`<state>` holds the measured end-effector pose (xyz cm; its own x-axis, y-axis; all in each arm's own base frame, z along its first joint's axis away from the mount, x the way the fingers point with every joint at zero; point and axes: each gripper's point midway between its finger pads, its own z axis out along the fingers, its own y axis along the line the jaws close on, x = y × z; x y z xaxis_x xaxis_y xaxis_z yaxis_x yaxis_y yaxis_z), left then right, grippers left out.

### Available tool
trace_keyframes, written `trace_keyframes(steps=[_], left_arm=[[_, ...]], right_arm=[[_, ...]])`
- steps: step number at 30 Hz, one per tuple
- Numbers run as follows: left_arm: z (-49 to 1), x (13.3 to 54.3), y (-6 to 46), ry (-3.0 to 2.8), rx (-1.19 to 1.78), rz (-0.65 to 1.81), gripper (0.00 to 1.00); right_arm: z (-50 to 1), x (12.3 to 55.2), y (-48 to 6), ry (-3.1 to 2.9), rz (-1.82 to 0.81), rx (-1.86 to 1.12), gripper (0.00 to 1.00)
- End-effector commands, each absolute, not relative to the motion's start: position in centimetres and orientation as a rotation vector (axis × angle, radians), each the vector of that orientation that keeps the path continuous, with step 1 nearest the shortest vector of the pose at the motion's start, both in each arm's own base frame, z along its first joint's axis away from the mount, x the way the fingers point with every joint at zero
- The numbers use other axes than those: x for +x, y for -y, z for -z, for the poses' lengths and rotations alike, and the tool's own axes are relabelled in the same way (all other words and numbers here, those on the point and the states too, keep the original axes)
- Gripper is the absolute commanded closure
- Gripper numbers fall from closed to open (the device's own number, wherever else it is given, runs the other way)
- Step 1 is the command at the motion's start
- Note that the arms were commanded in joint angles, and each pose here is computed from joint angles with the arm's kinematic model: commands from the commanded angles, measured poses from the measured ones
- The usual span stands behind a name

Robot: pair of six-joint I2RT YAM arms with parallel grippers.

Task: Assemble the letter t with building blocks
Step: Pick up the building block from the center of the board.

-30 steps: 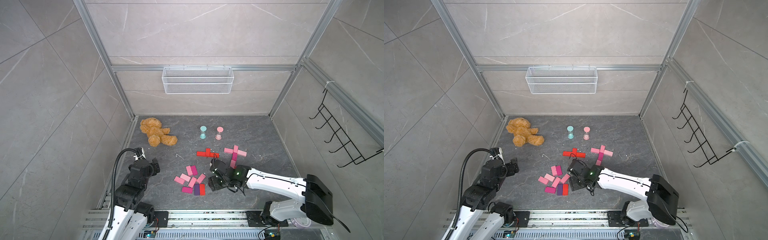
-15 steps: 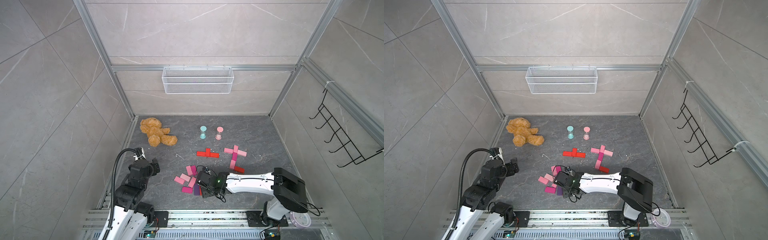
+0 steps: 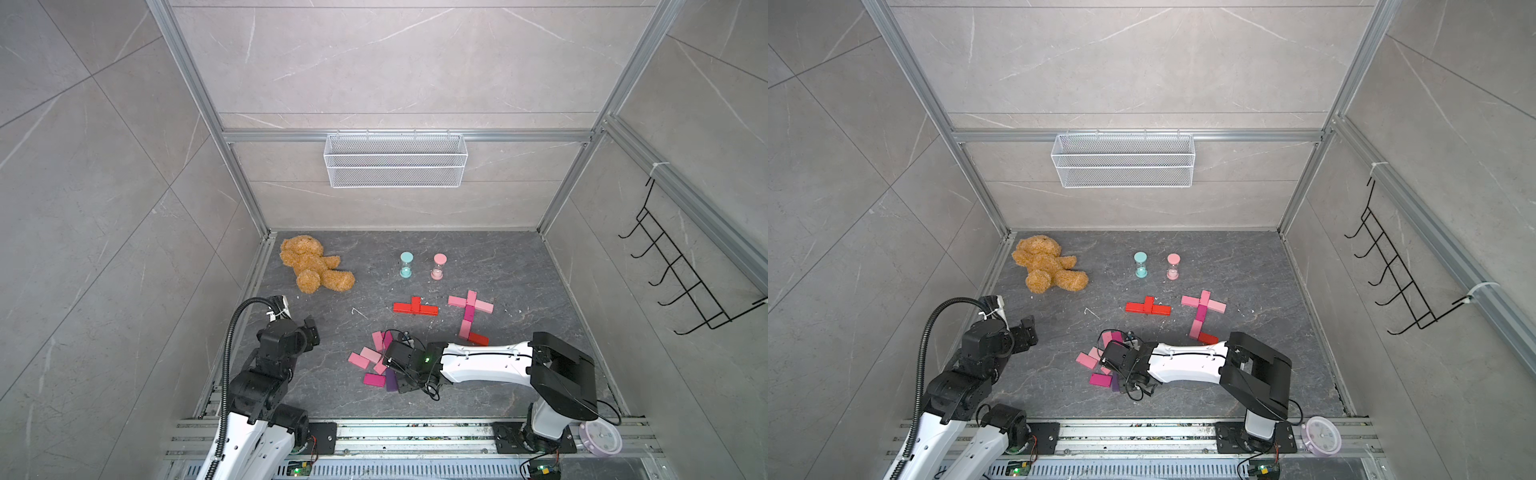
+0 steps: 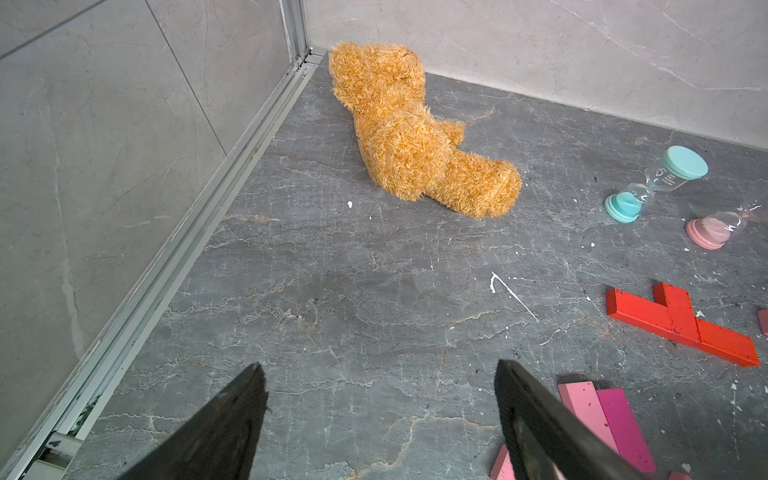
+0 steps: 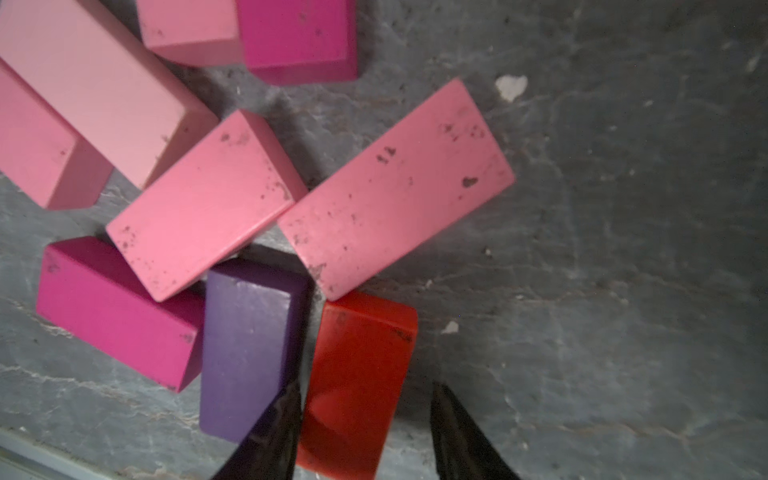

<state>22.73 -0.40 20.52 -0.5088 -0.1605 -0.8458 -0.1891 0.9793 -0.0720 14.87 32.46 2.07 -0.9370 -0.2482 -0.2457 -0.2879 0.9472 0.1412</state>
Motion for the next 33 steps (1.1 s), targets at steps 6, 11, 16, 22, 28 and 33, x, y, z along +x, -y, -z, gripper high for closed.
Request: trace_keyframes(steps=[6, 11, 16, 22, 28, 33], left_arm=[[-21.8, 22.9, 0.2, -2.069, -0.261, -0.034, 0.12], [-21.8, 22.9, 0.3, -2.069, -0.260, -0.033, 0.12], [-21.8, 22.9, 0.2, -2.070, -0.260, -0.036, 0.12], [-21.8, 22.9, 0.2, -2.069, -0.267, -0.032, 0.12], [-21.8, 23.0, 0.3, -2.067, -0.265, -0.022, 0.12], [-21.8, 23.1, 0.4, -2.073, -0.261, -0.025, 0.12]], right_arm=[[-1.3, 15.1, -31.0, -2.900, -0.139, -0.355, 0.54], [-0.2, 15.4, -30.9, -2.909, -0.113, -0.385, 0.65], [-0.1, 15.5, -30.7, -2.914, -0.112, -0.402, 0.83], [-2.9, 16.9, -29.8, -2.873, -0.142, -0.366, 0.92], [-5.4, 20.6, -28.5, -2.851, -0.181, -0.334, 1.00], [-6.3, 24.3, -28.1, -2.836, -0.199, -0.288, 1.00]])
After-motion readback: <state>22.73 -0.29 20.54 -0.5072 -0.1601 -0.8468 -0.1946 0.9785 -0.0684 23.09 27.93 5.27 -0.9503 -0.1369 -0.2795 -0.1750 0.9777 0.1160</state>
